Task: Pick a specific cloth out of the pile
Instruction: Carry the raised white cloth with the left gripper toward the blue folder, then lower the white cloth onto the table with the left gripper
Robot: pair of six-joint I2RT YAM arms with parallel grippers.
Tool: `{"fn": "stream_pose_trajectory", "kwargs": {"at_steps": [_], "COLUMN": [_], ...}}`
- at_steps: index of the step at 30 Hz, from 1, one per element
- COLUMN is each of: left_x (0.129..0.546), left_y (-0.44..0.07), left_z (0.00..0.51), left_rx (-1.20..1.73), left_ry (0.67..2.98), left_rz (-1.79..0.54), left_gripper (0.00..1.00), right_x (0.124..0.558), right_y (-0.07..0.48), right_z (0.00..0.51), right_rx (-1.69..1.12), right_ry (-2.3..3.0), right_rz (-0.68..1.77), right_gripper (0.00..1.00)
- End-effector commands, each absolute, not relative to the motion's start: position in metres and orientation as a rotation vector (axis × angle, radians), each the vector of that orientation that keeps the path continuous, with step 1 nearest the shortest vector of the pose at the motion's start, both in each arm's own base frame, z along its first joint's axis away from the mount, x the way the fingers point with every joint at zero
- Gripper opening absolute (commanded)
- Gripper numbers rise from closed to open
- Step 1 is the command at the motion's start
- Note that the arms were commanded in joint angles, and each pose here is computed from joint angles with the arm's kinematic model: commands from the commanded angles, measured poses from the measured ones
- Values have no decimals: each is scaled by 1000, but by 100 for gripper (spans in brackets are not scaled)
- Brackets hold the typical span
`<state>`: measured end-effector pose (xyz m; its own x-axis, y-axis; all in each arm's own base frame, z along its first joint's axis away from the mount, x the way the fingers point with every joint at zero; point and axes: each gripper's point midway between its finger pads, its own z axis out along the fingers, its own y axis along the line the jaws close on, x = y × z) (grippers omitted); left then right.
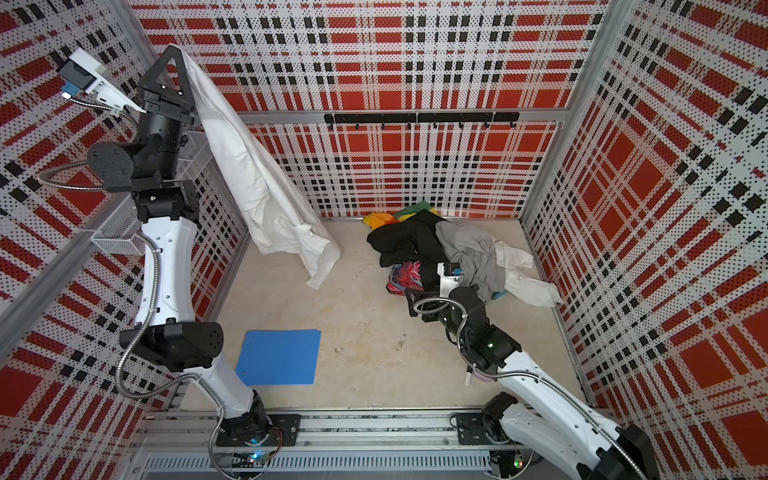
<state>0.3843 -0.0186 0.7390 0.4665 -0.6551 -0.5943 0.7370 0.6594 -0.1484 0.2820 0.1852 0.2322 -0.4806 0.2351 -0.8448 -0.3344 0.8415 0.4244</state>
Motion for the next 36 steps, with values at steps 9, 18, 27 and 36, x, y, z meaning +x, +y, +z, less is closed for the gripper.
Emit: {"fn": "stream_pose_trajectory", "kwargs": {"at_steps": [9,18,27,36], "left_x": [377,411,429,418], "left_y": [-28,-39,-50,-54], "left_z": [727,653,594,578], "left_rx": [161,129,106,117], "left_ry": [690,839,963,1023], "left_rz": [-855,-898,-898,-841], "left_gripper": [0,0,0,0], "right_x": [284,283,284,286], "right_y": [188,189,191,190], "right_z": [248,250,256,251], "right_rx": [-65,-75,-93,-82], "right_ry": [1914,1913,1913,1917], "right_rz": [697,706,699,687], "right_gripper": [100,100,100,100]}}
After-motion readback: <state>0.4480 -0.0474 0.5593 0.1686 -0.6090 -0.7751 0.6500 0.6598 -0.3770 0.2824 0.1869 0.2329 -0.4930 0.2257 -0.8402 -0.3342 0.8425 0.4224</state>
